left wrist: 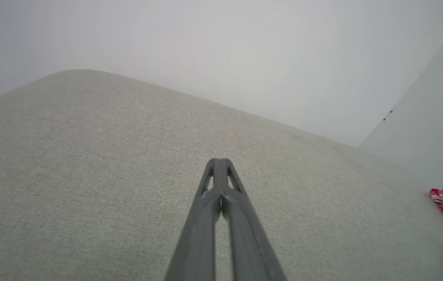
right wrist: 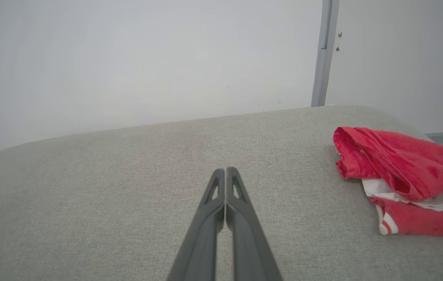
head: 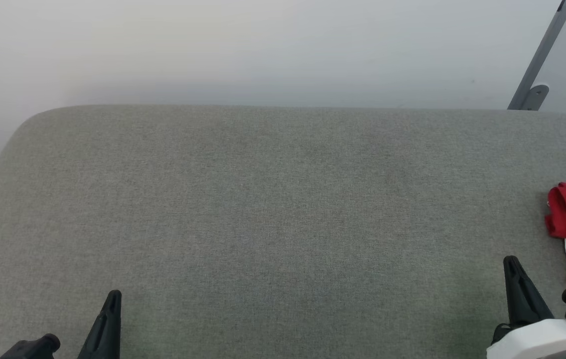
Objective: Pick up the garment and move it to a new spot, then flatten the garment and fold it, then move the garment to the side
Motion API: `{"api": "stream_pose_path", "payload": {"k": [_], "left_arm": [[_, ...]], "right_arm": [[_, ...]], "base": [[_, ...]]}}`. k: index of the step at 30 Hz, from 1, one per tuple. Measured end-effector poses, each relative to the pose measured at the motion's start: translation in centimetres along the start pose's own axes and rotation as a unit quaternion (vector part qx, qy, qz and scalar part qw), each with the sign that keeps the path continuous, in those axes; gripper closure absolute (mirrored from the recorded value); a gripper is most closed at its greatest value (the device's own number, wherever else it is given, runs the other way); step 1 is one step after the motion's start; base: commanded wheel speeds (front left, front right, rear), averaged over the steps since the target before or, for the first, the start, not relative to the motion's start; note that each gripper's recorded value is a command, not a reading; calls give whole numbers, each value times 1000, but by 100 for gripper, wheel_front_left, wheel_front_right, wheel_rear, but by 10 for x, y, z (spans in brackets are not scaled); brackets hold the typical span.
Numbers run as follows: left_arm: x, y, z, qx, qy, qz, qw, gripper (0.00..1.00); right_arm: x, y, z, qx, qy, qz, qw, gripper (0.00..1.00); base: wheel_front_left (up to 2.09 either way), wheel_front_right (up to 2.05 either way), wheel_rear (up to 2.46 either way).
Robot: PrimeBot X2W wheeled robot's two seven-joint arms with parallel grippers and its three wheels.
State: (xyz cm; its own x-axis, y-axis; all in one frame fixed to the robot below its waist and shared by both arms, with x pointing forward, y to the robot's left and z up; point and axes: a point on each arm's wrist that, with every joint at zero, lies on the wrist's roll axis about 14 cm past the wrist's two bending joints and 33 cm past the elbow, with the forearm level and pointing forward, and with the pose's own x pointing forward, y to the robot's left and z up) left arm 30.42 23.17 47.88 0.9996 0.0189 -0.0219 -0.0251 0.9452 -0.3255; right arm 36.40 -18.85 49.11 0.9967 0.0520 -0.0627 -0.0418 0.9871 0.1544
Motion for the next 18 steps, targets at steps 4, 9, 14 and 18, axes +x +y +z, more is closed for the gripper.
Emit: {"api": "stream_pose_path", "payload": {"k": [4, 9, 14, 18], "left_arm": [[3, 3, -2, -40, 4, 12, 999, 100], [9, 3, 0, -79, 2, 18, 997, 100], [14, 3, 0, -115, 1, 25, 993, 100], [16, 4, 0, -144, 1, 30, 989, 100]], "right_arm": [[1, -1, 0, 50, 0, -4, 999, 100], [3, -1, 1, 96, -2, -5, 995, 100], [4, -2, -1, 140, 1, -8, 990, 100], [6, -2, 1, 173, -3, -9, 985, 100]], "base": [[0, 0, 0], [0, 0, 0], [0, 0, 0], [0, 0, 0]]}}
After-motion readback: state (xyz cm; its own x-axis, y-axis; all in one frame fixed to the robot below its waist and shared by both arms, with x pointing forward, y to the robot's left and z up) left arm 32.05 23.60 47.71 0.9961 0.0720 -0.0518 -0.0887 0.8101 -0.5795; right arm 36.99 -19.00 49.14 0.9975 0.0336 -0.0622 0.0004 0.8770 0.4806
